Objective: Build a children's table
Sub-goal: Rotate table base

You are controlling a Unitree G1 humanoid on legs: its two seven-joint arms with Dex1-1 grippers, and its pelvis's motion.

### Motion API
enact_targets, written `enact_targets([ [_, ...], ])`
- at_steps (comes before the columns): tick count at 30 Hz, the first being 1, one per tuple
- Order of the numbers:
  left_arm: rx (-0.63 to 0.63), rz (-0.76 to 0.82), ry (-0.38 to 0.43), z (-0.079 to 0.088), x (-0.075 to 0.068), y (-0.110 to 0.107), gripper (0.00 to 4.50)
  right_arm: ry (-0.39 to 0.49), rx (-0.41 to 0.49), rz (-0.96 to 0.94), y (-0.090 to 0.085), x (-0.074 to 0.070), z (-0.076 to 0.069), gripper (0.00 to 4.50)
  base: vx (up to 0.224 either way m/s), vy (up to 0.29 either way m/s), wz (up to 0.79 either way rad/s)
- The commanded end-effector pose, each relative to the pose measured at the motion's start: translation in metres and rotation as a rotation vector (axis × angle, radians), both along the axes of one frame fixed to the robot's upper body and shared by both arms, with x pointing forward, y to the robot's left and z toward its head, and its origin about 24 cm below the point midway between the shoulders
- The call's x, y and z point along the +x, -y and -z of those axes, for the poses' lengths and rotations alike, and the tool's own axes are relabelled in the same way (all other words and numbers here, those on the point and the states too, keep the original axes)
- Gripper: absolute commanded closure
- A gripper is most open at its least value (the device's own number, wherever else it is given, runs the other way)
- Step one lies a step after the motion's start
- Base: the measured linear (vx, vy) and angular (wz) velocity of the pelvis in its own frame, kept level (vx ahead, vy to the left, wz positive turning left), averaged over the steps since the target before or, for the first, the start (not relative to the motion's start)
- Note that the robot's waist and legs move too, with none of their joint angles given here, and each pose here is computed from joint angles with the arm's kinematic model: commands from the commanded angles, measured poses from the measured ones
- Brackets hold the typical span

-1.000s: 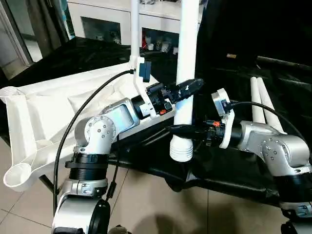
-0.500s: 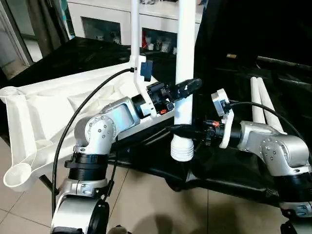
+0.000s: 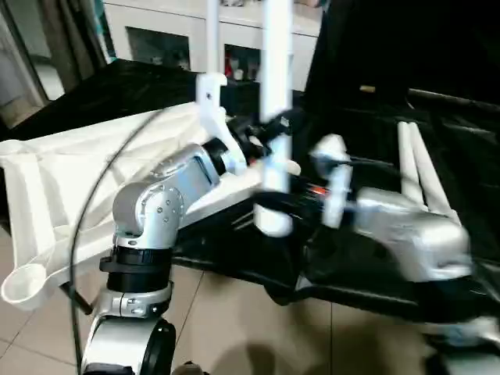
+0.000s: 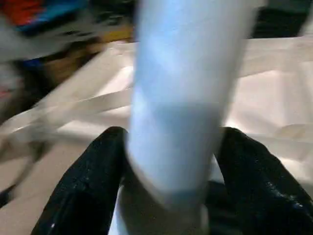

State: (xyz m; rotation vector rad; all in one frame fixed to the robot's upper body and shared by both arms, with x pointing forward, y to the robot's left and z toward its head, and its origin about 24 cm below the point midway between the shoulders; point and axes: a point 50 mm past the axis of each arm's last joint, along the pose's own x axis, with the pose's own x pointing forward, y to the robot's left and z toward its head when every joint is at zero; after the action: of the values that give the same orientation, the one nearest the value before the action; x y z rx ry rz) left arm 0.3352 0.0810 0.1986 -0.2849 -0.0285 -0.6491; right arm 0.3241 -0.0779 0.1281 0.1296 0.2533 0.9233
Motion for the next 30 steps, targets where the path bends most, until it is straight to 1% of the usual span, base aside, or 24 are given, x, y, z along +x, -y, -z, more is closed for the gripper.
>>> enact_targets([
  [1,0.029,-0.046,0.067,-0.016,-0.003,0.003,2.65,-0.014,-0.044,0.153,0.006,0.013,0.007,1.80,0.000,0.000,0.00],
  [4,0.052,-0.056,0.073,-0.016,-0.003,0.002,2.65,-0.015,-0.056,0.187,0.006,0.016,0.010,1.83,0.000,0.000,0.00],
  [5,0.058,-0.081,0.073,-0.016,-0.002,0.000,2.65,-0.017,-0.048,0.185,0.005,0.016,0.010,1.94,0.000,0.000,0.00],
  [6,0.045,-0.089,0.068,-0.016,-0.002,0.000,2.65,-0.013,-0.038,0.179,0.004,0.016,0.009,2.19,0.000,0.000,0.00],
  [9,0.040,-0.106,0.067,-0.016,-0.002,-0.001,2.65,-0.011,-0.027,0.169,0.002,0.016,0.008,2.21,0.000,0.000,0.00],
  [12,0.035,-0.113,0.066,-0.016,-0.003,0.000,2.65,-0.007,-0.016,0.153,-0.001,0.016,0.008,2.41,0.000,0.000,0.00],
  [18,0.036,-0.100,0.063,-0.015,-0.004,0.000,2.65,0.027,0.014,0.063,0.001,0.015,0.005,2.44,0.000,0.000,0.00],
  [19,0.044,-0.103,0.066,-0.015,-0.004,-0.001,2.30,0.035,0.022,0.046,0.002,0.014,0.004,2.46,0.000,0.000,0.00],
  [20,0.050,-0.060,0.074,-0.015,-0.003,-0.002,2.09,0.049,0.052,-0.007,0.005,0.012,-0.001,2.46,0.000,0.000,0.00],
  [21,0.048,-0.048,0.074,-0.016,-0.003,-0.002,1.95,0.051,0.057,-0.014,0.006,0.012,-0.001,2.46,0.000,0.000,0.00],
  [22,0.026,-0.006,0.065,-0.016,-0.004,-0.004,1.95,0.060,0.081,-0.061,0.010,0.009,-0.005,2.49,0.000,0.000,0.00],
  [23,0.009,0.022,0.058,-0.016,-0.004,-0.005,1.76,0.066,0.097,-0.092,0.013,0.007,-0.007,2.51,0.000,0.000,0.00],
  [24,-0.033,0.054,0.049,-0.017,-0.004,-0.007,1.76,0.074,0.123,-0.138,0.017,0.003,-0.010,2.51,0.000,0.000,0.00],
  [26,-0.122,0.184,0.022,-0.017,-0.008,-0.010,1.54,0.070,0.187,-0.215,0.025,-0.003,-0.016,2.53,0.000,0.000,0.00],
  [27,-0.161,0.260,0.022,-0.017,-0.011,-0.012,1.54,0.067,0.205,-0.260,0.030,-0.006,-0.019,2.53,0.000,0.000,0.00],
  [28,-0.196,0.373,0.021,-0.015,-0.017,-0.014,1.31,0.053,0.225,-0.316,0.034,-0.011,-0.022,2.54,0.000,0.000,0.00],
  [30,-0.229,0.494,0.021,-0.014,-0.023,-0.016,1.25,0.038,0.240,-0.393,0.040,-0.018,-0.025,2.54,0.000,0.000,0.00],
])
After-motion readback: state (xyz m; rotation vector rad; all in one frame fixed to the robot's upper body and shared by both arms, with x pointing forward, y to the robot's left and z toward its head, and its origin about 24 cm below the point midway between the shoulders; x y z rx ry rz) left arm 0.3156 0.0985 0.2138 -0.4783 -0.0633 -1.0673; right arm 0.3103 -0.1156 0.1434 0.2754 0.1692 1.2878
